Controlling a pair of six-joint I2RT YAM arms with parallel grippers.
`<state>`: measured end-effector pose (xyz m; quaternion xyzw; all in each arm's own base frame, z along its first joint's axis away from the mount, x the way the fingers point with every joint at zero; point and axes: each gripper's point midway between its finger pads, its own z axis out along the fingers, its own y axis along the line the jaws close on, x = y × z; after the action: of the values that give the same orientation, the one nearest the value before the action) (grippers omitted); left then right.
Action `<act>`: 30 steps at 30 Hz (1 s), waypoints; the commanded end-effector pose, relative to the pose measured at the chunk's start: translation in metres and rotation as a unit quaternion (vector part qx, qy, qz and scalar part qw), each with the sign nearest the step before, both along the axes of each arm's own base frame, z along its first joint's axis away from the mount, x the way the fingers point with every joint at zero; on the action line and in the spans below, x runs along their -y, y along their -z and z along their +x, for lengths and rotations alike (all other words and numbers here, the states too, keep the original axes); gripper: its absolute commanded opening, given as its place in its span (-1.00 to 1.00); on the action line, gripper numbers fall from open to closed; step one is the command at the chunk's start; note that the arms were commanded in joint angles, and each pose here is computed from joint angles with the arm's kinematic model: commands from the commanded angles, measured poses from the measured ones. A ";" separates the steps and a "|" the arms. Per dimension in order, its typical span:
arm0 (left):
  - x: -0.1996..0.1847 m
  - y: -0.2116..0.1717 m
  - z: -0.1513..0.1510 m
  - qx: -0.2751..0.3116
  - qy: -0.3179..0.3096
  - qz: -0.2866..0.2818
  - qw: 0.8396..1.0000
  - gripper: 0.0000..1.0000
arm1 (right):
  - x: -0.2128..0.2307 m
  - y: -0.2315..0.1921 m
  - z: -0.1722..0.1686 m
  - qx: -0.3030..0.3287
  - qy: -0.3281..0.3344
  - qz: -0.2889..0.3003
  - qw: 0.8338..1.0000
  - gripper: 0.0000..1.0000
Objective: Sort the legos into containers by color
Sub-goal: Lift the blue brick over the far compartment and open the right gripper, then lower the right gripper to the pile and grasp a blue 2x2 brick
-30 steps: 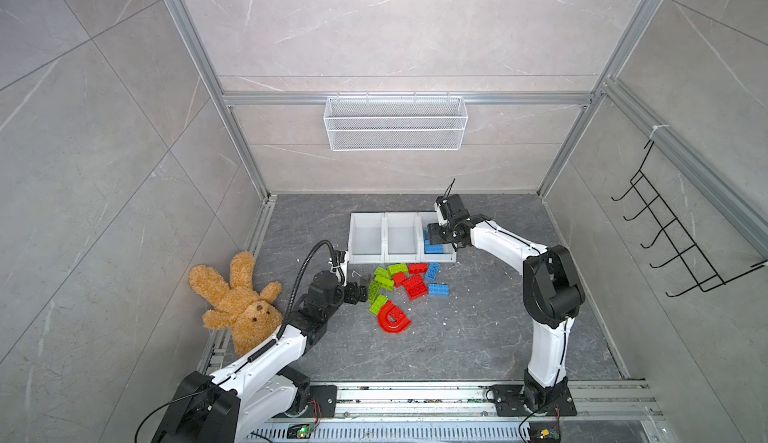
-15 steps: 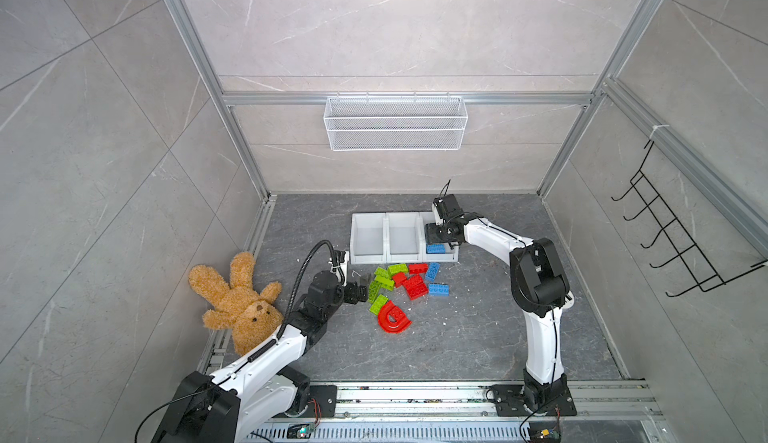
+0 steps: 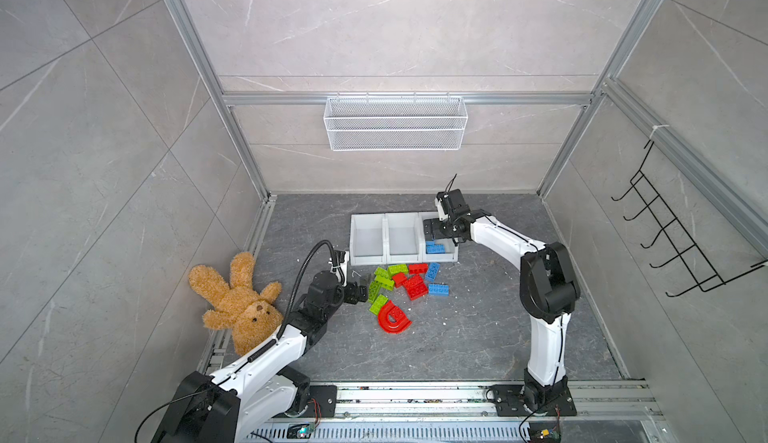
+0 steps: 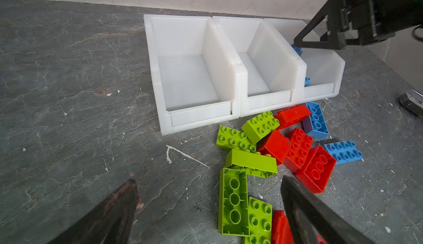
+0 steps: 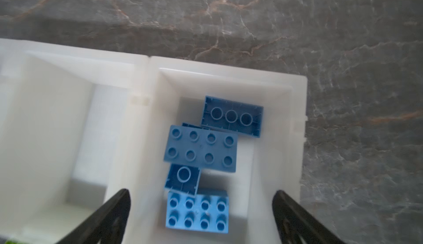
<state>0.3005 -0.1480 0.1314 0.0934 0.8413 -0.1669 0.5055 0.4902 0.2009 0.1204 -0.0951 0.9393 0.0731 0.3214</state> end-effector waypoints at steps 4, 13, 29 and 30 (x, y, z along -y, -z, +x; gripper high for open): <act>-0.002 -0.016 0.005 0.031 -0.004 0.000 1.000 0.99 | 0.001 -0.038 -0.059 0.010 -0.027 0.022 0.999 0.84; 0.000 -0.016 0.005 0.029 -0.001 -0.004 1.000 0.99 | -0.009 0.022 -0.162 -0.091 -0.107 0.005 0.990 0.66; -0.001 -0.018 0.005 0.031 -0.004 -0.002 0.999 0.99 | -0.041 0.063 -0.160 -0.146 -0.173 0.082 0.971 0.70; -0.001 -0.017 0.005 0.031 -0.004 -0.001 1.000 0.99 | -0.041 0.064 -0.159 -0.147 -0.172 0.085 0.970 0.70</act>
<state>0.3004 -0.1479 0.1328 0.0932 0.8401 -0.1676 0.5073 0.3224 0.2299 0.0480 -0.2049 0.9463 0.1949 0.1565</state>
